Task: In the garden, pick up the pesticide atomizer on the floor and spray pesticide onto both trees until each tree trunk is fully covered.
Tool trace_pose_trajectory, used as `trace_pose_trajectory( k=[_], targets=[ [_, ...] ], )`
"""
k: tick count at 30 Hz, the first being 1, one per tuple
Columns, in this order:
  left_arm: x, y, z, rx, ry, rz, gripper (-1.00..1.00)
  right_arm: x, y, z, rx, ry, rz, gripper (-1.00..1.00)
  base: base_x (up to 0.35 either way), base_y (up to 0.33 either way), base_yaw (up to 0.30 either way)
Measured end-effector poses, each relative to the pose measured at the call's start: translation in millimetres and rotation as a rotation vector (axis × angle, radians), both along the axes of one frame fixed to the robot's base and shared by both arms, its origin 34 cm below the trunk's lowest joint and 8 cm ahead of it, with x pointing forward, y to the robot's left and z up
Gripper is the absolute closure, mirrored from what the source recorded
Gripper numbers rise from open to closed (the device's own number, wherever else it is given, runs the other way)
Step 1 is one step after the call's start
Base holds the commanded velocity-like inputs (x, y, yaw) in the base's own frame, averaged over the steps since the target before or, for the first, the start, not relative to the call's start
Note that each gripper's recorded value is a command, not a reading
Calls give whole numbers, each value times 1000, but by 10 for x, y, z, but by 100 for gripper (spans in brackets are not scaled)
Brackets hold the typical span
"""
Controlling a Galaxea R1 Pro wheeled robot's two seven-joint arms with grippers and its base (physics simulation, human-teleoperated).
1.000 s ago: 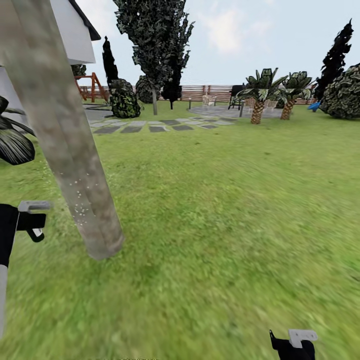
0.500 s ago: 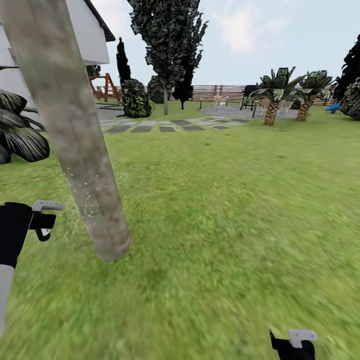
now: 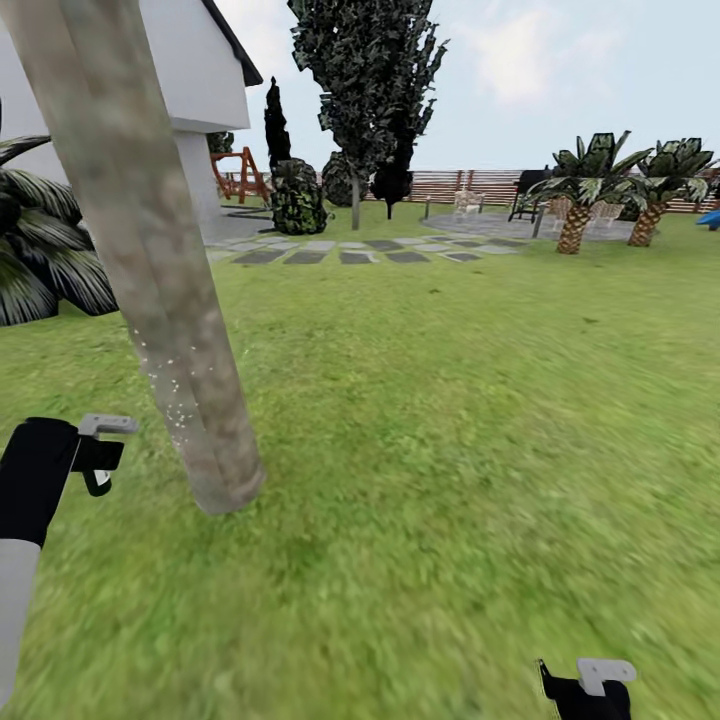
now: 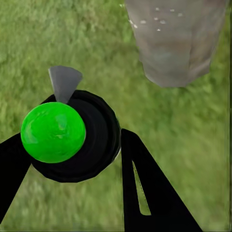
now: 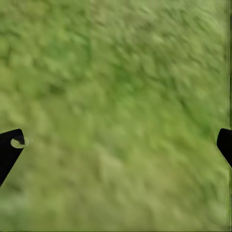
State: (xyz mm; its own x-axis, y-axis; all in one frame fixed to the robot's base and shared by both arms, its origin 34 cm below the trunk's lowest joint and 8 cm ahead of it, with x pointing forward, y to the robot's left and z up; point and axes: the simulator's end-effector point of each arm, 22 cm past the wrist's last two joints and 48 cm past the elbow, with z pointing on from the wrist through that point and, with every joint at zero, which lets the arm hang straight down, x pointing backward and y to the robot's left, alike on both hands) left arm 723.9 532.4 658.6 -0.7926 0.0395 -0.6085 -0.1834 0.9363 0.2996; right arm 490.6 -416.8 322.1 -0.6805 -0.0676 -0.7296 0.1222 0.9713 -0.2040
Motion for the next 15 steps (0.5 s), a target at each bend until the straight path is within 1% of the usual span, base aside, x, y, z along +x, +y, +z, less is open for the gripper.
trace_pose_trajectory(
  k=[15],
  targets=[
    [-8,15,2,1,0,4,100,0,-1,1,0,0,0,-100,99,-277,0]
  ],
)
